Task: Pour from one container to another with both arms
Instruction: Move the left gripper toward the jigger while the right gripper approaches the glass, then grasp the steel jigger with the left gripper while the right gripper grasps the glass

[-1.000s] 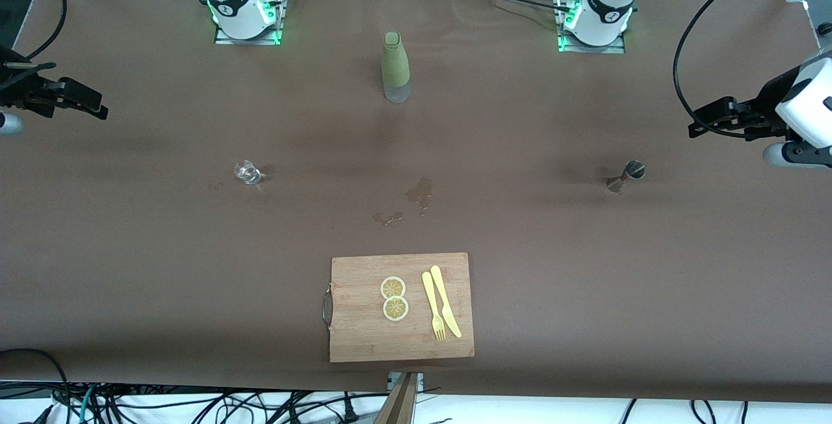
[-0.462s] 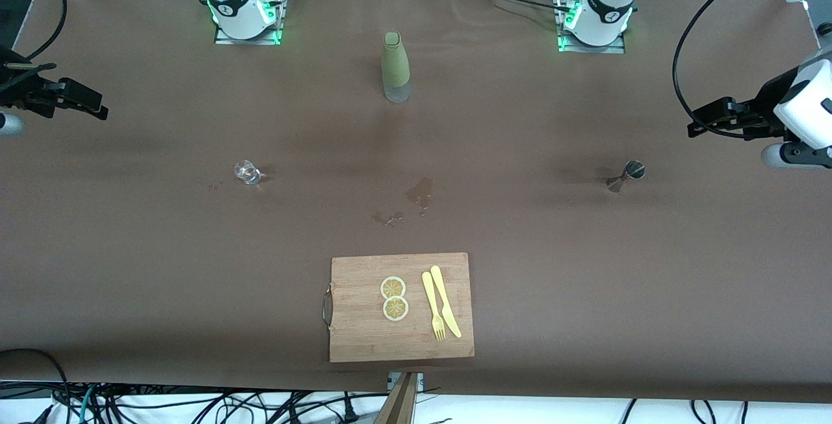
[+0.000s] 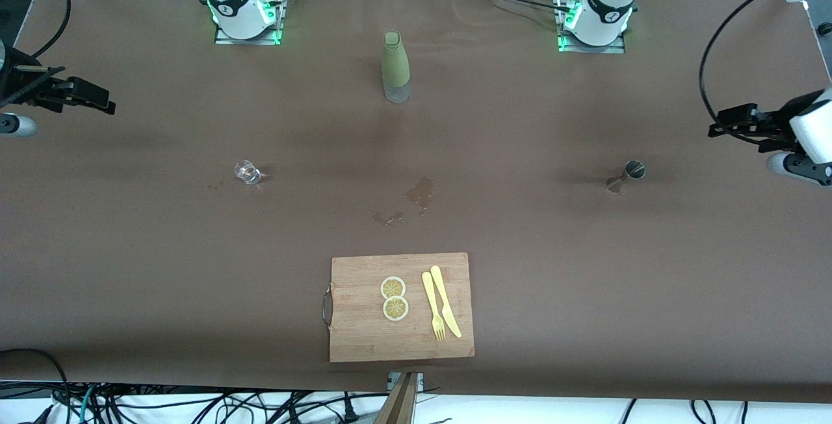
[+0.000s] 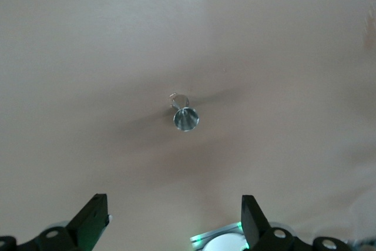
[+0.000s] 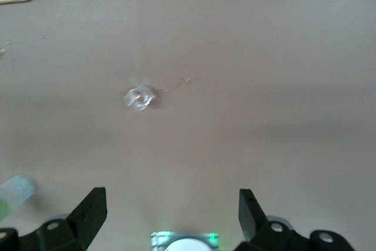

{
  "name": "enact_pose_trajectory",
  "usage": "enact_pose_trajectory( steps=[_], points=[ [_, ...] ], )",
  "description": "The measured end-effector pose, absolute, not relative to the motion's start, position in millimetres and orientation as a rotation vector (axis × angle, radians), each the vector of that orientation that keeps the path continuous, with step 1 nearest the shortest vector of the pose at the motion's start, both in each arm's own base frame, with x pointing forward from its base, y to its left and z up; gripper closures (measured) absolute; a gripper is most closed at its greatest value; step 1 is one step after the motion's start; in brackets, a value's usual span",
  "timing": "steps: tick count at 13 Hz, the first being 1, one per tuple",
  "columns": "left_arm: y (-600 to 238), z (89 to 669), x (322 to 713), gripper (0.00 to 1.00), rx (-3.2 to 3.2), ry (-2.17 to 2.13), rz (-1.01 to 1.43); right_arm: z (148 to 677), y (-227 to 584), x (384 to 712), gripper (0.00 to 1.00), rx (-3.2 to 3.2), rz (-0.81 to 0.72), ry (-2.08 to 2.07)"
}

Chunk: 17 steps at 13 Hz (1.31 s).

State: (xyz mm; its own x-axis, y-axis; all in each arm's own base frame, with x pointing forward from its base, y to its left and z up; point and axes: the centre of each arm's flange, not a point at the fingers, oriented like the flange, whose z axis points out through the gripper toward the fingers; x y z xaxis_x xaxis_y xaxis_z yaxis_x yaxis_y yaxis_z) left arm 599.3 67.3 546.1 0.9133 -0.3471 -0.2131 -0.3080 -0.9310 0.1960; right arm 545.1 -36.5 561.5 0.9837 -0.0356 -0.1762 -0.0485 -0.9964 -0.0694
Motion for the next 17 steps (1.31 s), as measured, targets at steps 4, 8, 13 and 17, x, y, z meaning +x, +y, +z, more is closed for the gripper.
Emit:
enact_pose_trajectory(
  steps=[4,8,13,17],
  points=[
    [154,518,579,0.0,2.669,-0.81,-0.28,543,-38,551,0.0,-2.973,0.313,-0.07],
    [238,446,542,0.0,2.367,-0.908,-0.069,526,-55,556,0.0,-2.852,0.29,-0.519],
    [270,331,502,0.0,1.98,-1.092,0.287,486,-95,561,0.0,-2.528,0.176,-0.954],
    [287,245,467,0.0,1.743,-1.155,0.52,410,-147,550,0.0,-2.227,-0.1,-1.114]
  ],
)
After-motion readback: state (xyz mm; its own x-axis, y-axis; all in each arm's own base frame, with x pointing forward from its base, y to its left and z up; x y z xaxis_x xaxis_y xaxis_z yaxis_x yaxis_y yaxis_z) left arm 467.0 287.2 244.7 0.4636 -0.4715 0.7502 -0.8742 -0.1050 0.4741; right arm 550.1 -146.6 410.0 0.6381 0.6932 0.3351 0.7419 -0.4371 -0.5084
